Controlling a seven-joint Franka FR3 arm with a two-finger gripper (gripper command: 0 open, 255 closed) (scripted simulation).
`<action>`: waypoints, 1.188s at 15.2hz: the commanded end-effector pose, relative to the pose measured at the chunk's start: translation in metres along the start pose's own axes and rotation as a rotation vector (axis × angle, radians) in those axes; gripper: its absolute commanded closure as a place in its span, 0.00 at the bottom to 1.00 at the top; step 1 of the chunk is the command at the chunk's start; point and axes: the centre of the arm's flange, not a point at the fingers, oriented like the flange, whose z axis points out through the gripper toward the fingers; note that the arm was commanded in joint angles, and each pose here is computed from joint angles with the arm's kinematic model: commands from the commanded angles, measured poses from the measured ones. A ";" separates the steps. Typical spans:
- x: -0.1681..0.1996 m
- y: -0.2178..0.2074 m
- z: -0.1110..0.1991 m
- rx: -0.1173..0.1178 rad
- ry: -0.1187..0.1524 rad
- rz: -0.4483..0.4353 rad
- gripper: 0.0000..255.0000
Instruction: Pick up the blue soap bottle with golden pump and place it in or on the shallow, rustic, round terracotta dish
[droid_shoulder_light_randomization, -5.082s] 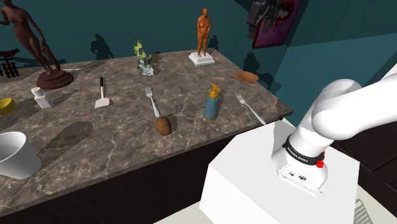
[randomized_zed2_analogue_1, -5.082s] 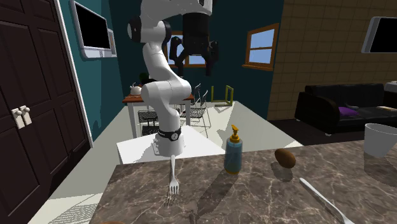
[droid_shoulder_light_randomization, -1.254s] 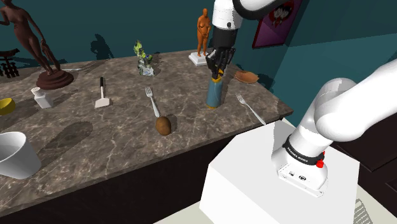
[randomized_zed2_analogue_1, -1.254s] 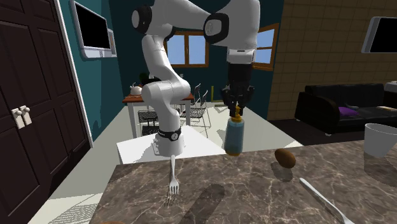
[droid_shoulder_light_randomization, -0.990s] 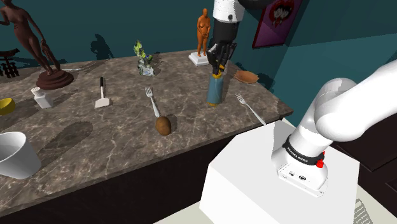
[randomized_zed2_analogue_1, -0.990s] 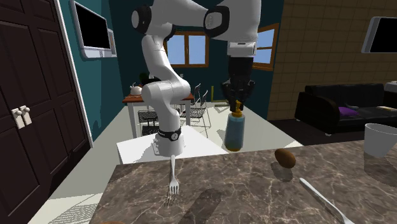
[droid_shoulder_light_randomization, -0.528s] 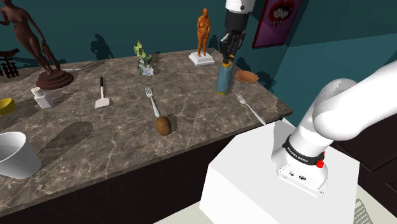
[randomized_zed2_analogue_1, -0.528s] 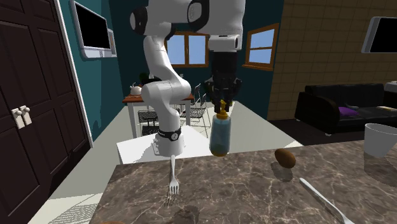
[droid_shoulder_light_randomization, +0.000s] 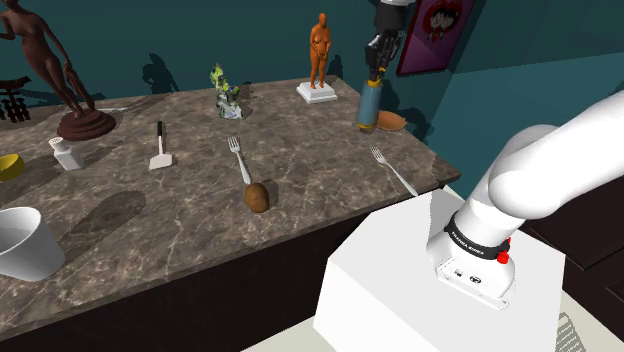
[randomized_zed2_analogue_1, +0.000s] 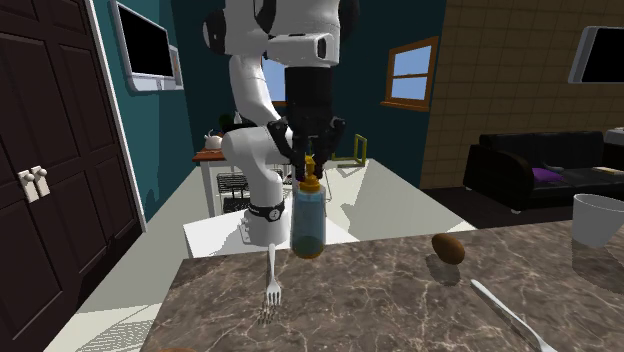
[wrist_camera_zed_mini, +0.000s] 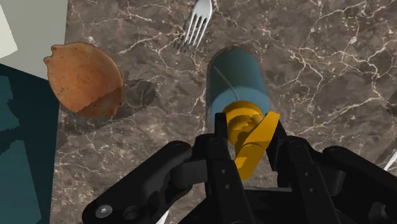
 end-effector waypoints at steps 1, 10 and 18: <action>0.003 0.027 -0.003 -0.001 0.000 -0.001 1.00; 0.026 0.142 -0.020 -0.001 0.000 -0.001 1.00; 0.046 0.245 -0.034 -0.001 0.000 -0.001 1.00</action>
